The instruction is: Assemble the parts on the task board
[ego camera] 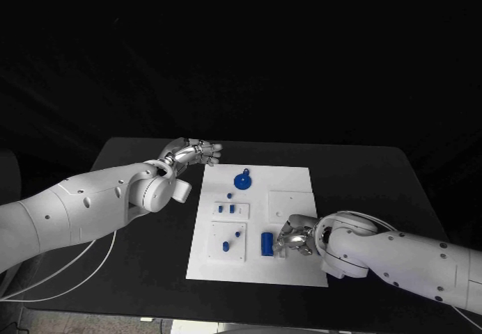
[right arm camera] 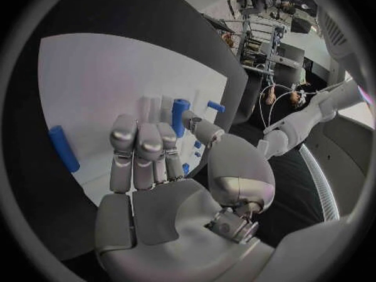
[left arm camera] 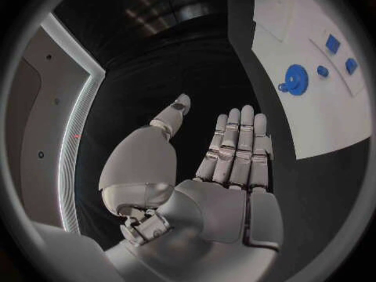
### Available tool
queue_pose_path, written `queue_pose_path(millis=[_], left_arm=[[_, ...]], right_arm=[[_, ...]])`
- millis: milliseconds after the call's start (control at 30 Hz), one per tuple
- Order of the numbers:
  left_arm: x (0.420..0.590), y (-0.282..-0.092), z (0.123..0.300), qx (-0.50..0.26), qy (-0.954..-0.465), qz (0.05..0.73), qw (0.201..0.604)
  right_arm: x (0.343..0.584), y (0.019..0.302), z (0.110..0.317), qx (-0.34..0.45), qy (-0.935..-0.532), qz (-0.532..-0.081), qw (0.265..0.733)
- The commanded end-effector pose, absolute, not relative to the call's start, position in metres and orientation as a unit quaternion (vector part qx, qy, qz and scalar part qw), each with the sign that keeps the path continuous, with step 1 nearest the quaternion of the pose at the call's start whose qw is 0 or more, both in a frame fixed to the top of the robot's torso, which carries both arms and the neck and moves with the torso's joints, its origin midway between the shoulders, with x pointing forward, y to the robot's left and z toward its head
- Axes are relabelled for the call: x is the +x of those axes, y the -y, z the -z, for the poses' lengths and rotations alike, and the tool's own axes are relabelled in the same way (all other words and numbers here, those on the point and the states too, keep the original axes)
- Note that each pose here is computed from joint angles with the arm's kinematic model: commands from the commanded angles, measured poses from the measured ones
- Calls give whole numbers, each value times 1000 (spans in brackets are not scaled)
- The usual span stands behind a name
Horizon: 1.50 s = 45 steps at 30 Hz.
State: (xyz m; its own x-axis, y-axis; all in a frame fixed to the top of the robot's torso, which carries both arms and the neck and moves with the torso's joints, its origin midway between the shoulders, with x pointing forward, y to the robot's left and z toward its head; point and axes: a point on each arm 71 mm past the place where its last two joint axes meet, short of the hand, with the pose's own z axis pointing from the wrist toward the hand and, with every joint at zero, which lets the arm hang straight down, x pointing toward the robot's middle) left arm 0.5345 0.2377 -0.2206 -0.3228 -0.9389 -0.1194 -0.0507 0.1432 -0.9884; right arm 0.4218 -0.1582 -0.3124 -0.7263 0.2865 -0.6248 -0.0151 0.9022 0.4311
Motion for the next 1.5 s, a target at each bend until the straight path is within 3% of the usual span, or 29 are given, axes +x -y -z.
queue_pose_path(millis=[33,267,467,667,1000,1500], left_arm=[[534,-236,220,-393,-624,528,421],[535,-237,220,-394,-623,527,422],[534,-235,220,-392,-624,531,419],[534,-233,218,-386,-621,539,417],[533,-236,218,-387,-621,538,418],[533,-238,219,-389,-621,536,419]], right_arm=[[422,163,310,91,-896,-225,371],[433,189,294,141,-877,-250,387],[455,235,275,143,-866,-206,434],[467,283,273,147,-878,-141,434],[456,295,276,115,-895,-96,420],[429,270,311,74,-911,-89,396]])
